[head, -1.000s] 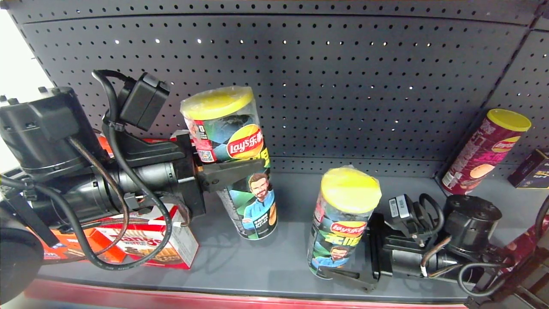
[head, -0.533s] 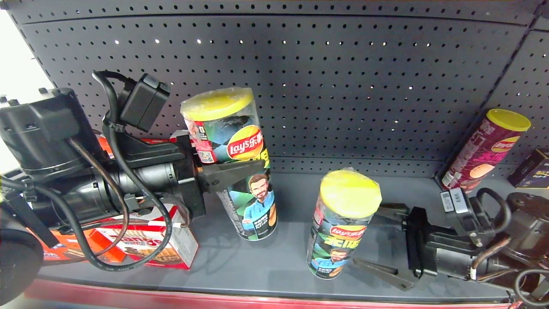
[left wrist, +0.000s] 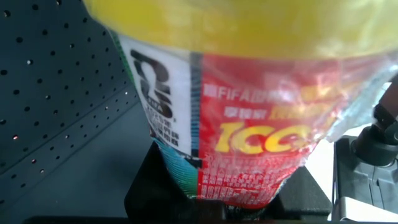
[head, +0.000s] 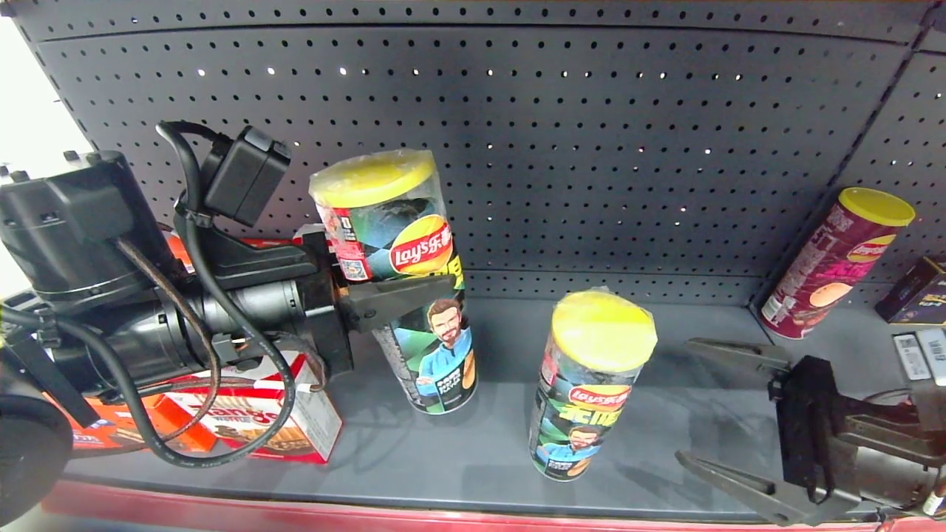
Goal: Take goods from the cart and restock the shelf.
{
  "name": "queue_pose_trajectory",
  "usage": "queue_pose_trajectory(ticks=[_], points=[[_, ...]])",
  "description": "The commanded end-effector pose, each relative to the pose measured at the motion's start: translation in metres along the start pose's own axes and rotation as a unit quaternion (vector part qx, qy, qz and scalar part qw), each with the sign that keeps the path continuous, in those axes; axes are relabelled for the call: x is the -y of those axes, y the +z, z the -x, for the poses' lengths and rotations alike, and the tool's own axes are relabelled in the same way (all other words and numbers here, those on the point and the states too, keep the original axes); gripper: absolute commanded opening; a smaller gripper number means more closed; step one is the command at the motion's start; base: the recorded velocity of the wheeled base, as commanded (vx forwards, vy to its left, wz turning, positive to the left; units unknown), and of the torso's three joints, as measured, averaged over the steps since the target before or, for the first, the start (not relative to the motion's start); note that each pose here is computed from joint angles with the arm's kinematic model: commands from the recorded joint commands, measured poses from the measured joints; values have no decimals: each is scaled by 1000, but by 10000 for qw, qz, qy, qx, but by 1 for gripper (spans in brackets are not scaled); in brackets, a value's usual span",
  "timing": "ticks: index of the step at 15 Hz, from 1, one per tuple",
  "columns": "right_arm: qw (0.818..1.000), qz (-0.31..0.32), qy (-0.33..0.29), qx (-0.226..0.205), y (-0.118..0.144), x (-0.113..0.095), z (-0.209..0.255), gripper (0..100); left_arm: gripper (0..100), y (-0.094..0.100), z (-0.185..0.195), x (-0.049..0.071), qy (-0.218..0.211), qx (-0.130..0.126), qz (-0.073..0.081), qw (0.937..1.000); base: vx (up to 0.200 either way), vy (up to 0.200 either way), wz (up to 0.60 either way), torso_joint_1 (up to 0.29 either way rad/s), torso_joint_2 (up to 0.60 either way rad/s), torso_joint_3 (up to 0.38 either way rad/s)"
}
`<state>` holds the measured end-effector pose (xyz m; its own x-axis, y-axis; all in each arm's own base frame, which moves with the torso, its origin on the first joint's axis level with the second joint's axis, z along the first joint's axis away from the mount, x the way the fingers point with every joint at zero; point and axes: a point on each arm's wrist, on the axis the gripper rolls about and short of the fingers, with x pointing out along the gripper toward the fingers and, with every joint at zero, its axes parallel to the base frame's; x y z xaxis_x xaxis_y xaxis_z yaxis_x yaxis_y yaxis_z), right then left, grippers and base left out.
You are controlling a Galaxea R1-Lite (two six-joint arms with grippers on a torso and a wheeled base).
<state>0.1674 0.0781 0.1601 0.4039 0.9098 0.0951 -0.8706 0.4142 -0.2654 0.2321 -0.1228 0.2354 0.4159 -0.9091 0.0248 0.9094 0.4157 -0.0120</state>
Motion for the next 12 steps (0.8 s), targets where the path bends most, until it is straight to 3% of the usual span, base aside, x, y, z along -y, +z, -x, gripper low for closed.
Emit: queue_pose_trajectory(ticks=[1,4,10,12], points=[[9992,285,-108,242,17,-9,14,100,0,0,0,0,9,-2,-4,10000,0,0,0,0,0,0],[9998,75,-166,1,6,-30,37,100,0,-2,1,2,-6,-19,11,10000,0,0,0,0,0,0],[9990,319,-233,214,23,-44,52,100,0,1,9,8,0,27,-29,10000,0,0,0,0,0,0],[9971,110,-731,-167,23,-55,74,100,0,3,13,12,-8,57,-53,10000,0,0,0,0,0,0]])
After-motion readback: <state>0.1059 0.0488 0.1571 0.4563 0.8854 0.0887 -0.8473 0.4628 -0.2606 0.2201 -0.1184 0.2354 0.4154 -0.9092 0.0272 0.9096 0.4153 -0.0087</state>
